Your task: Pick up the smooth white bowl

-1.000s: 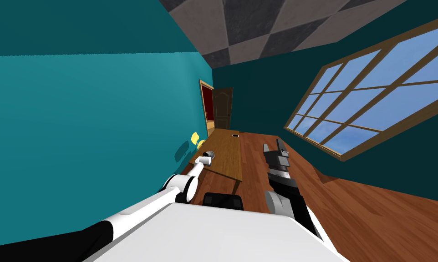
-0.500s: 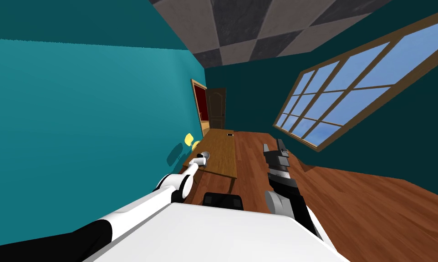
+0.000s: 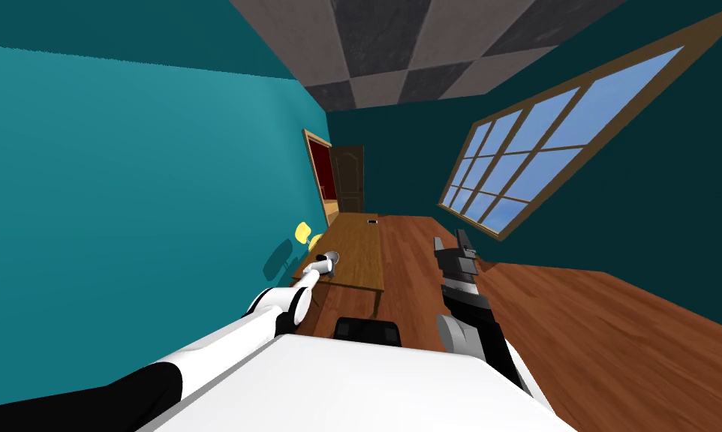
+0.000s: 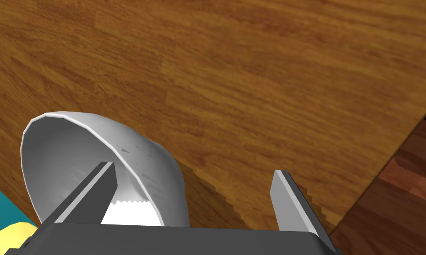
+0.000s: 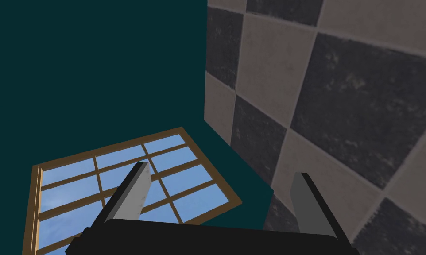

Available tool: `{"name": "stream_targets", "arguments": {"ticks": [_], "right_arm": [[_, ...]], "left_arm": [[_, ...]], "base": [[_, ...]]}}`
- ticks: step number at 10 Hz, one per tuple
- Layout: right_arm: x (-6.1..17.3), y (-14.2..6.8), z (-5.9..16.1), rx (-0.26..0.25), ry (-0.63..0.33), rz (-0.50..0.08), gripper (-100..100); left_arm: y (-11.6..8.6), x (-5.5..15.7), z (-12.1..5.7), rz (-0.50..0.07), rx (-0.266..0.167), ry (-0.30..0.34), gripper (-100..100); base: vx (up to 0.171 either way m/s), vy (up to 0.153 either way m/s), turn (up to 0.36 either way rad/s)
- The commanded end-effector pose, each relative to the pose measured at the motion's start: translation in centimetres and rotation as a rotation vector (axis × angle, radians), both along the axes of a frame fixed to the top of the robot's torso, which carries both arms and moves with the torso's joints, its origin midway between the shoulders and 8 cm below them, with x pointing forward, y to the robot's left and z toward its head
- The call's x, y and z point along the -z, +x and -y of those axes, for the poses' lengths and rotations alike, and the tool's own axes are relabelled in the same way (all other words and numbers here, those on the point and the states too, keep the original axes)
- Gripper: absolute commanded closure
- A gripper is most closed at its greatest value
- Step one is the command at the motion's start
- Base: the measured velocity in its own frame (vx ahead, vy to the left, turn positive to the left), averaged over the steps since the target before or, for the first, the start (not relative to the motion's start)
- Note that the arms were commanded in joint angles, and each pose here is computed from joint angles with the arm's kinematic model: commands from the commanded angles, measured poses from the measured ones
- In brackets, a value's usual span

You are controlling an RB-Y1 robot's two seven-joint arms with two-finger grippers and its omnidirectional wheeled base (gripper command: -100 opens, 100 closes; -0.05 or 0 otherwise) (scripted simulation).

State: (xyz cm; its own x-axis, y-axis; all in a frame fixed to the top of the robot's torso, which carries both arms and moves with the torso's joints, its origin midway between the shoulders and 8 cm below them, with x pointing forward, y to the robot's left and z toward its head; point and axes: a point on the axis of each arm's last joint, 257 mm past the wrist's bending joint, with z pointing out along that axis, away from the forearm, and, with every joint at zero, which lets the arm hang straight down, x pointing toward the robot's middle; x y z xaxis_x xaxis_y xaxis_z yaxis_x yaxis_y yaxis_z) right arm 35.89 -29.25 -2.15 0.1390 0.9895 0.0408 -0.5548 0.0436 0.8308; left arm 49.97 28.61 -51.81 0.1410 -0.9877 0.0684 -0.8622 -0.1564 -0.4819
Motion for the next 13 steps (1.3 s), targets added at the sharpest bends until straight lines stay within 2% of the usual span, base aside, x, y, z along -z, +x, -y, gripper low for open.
{"name": "stream_targets", "arguments": {"ticks": [1,3,5,7,10,11,13], "right_arm": [[0.0,0.0,0.0,0.0,0.0,0.0,0],[0.0,0.0,0.0,0.0,0.0,0.0,0],[0.0,0.0,0.0,0.0,0.0,0.0,0],[0.0,0.0,0.0,0.0,0.0,0.0,0],[0.0,0.0,0.0,0.0,0.0,0.0,0],[0.0,0.0,0.0,0.0,0.0,0.0,0],[0.0,0.0,0.0,0.0,0.0,0.0,0]], "left_arm": [[-0.7,0.3,-2.7,0.005,-0.039,0.004,-100],[0.4,-0.6,-2.8,0.033,-0.036,0.007,-100],[-0.6,0.3,-2.7,0.006,-0.039,0.004,-100],[-1.4,0.4,-6.4,0.011,-0.093,0.008,-100],[-1.5,0.4,-6.3,0.01,-0.091,0.008,-100],[-1.4,0.4,-6.4,0.011,-0.091,0.008,100],[-1.0,0.0,-6.5,0.022,-0.093,0.01,100]], "base": [[-0.017,-0.059,-0.234],[-0.011,-0.027,-0.036],[0.005,0.004,0.007],[-0.006,-0.034,-0.227],[-0.004,-0.018,-0.018],[0.0,0.0,0.0],[0.006,0.002,0.0]]}}
